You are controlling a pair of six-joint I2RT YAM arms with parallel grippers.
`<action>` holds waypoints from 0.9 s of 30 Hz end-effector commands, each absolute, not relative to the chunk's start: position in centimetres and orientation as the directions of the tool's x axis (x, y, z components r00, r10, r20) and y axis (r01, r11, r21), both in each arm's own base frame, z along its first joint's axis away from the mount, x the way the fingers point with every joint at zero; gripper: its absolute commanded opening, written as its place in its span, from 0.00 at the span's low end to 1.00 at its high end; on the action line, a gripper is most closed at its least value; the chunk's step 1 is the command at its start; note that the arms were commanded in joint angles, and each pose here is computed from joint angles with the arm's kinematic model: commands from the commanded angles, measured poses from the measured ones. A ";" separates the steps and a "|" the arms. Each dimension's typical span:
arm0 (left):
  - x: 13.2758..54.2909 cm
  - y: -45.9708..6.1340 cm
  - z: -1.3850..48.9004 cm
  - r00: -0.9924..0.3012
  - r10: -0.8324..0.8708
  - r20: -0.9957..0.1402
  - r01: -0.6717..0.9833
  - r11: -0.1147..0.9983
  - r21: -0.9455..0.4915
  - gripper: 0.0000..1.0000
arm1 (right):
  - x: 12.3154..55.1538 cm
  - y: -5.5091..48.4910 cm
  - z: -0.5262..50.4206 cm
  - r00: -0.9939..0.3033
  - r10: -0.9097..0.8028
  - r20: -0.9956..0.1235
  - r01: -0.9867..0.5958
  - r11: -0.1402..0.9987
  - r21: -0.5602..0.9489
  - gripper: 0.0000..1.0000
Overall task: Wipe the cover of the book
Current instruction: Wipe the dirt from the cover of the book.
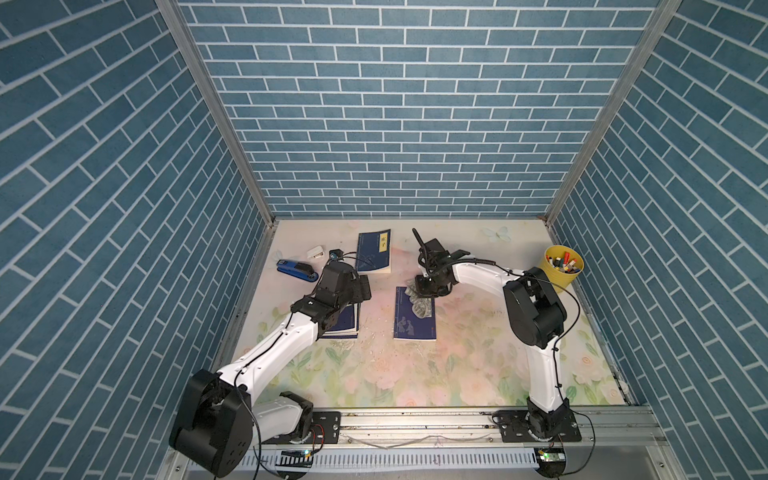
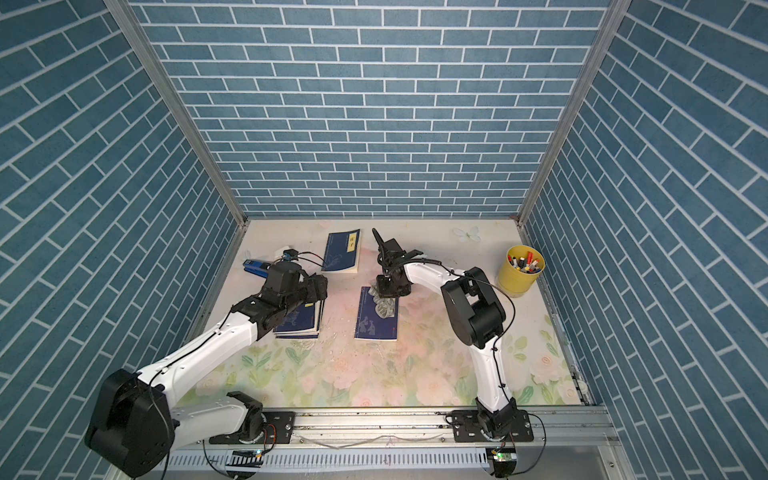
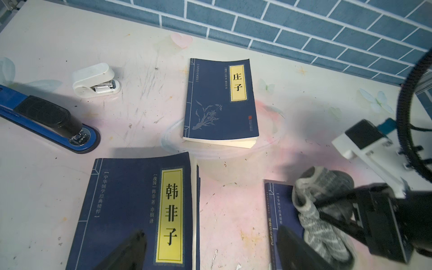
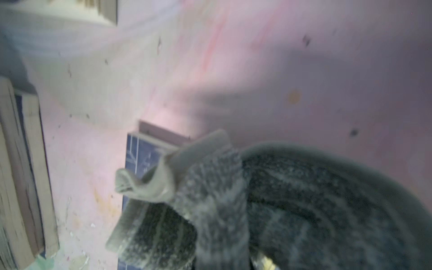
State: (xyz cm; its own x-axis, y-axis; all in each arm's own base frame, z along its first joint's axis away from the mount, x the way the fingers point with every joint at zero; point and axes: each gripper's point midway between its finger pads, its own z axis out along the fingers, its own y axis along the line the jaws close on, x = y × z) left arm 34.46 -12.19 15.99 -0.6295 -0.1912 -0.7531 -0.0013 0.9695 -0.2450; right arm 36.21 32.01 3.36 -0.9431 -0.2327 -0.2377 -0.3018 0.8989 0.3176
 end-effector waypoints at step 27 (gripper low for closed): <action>34.3 -11.3 16.5 -0.617 -0.207 -0.759 -0.016 0.968 -0.251 0.92 | 33.1 32.2 -1.2 -0.946 -0.308 -0.101 -0.323 0.915 0.243 0.03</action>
